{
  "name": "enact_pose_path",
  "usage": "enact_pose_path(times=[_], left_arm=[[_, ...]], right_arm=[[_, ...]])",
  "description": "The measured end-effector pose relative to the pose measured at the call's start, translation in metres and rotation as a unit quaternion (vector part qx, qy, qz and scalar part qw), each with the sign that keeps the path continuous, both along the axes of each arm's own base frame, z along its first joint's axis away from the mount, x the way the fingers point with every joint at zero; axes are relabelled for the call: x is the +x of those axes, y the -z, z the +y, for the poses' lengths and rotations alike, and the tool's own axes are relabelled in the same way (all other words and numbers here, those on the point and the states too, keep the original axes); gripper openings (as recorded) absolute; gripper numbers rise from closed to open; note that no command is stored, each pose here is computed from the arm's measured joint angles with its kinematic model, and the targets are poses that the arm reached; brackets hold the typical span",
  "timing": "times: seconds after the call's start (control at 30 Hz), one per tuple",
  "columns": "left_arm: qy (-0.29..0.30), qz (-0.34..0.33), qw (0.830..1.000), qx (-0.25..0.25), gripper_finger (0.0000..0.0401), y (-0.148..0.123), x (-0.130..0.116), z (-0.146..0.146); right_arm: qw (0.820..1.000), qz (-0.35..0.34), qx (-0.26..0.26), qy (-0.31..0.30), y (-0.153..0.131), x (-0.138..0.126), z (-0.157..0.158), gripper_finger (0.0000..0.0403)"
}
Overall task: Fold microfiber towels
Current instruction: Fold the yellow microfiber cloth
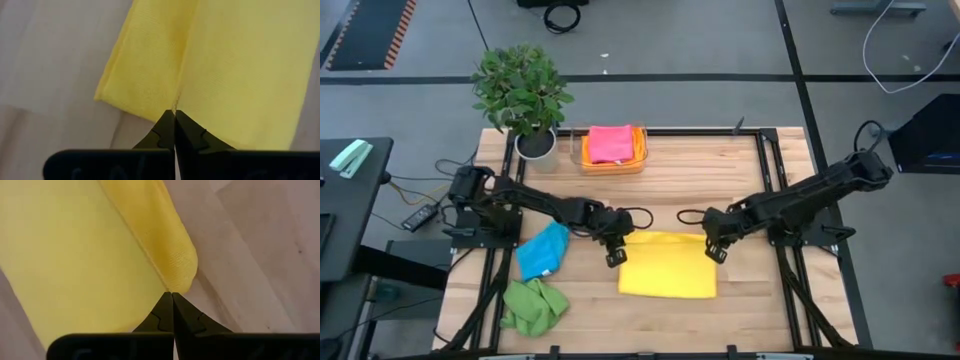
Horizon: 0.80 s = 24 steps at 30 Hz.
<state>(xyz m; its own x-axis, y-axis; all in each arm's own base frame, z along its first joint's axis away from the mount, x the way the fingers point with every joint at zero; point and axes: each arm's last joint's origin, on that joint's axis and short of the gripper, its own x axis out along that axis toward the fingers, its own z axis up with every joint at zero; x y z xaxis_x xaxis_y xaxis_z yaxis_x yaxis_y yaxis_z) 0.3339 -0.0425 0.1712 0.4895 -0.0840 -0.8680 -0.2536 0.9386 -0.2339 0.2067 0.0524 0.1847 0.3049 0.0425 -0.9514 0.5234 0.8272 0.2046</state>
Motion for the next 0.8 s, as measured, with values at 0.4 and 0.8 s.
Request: enact_pose_path(times=[0.4, 0.8], left_arm=[[-0.02, -0.004, 0.999, 0.042, 0.0004, 0.0, 0.002, 0.022], [-0.008, -0.013, 0.999, 0.042, 0.0007, -0.007, 0.001, 0.027]], right_arm=[[1.0, -0.007, -0.008, 0.011, 0.0, 0.004, -0.014, 0.0], [1.0, -0.006, -0.011, 0.018, 0.001, 0.005, -0.02, 0.0]])
